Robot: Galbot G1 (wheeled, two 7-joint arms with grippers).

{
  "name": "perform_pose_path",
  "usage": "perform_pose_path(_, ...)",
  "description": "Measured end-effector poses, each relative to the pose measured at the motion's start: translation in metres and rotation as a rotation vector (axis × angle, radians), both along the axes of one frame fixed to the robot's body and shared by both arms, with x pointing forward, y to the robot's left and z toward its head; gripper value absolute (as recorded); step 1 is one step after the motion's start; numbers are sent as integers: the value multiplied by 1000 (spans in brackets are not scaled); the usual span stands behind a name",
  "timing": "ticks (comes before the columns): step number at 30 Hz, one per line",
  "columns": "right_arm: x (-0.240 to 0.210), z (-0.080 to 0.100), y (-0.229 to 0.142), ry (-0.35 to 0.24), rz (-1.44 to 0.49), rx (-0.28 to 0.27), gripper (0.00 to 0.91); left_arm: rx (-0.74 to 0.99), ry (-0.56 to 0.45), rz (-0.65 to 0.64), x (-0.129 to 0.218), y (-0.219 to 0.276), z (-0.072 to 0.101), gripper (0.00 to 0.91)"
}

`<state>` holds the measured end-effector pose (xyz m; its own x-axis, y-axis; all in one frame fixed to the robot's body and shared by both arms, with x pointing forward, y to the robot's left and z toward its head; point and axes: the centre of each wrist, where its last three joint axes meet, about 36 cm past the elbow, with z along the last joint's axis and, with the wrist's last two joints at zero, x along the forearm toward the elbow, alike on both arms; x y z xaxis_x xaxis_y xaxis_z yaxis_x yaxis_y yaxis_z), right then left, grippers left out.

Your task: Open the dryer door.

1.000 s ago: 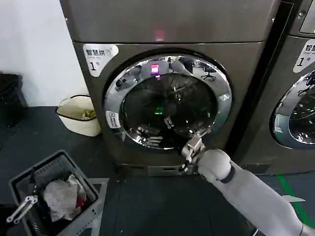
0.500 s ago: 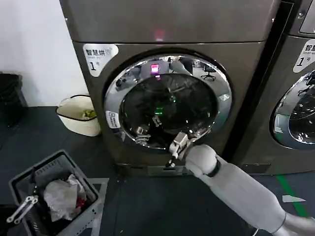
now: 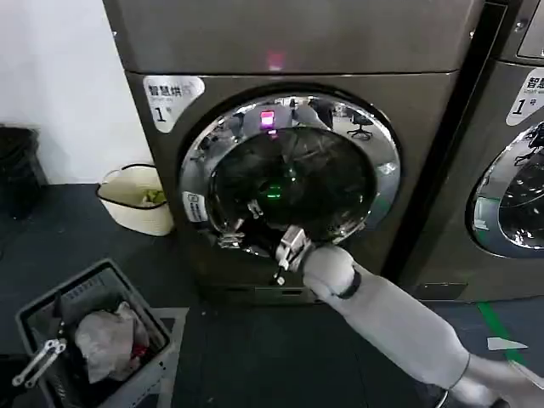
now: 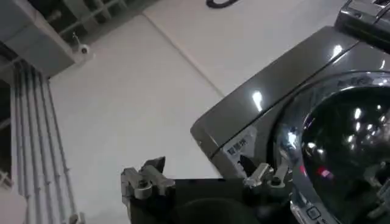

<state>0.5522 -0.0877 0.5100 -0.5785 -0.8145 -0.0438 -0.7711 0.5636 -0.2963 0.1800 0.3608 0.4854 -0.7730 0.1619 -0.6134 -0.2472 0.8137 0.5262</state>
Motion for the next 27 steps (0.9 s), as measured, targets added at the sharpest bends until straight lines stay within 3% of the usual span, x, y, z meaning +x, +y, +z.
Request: perform_pose_path(27, 16, 0, 27, 10, 71, -22, 907, 1, 1, 5, -2, 1, -1, 907)
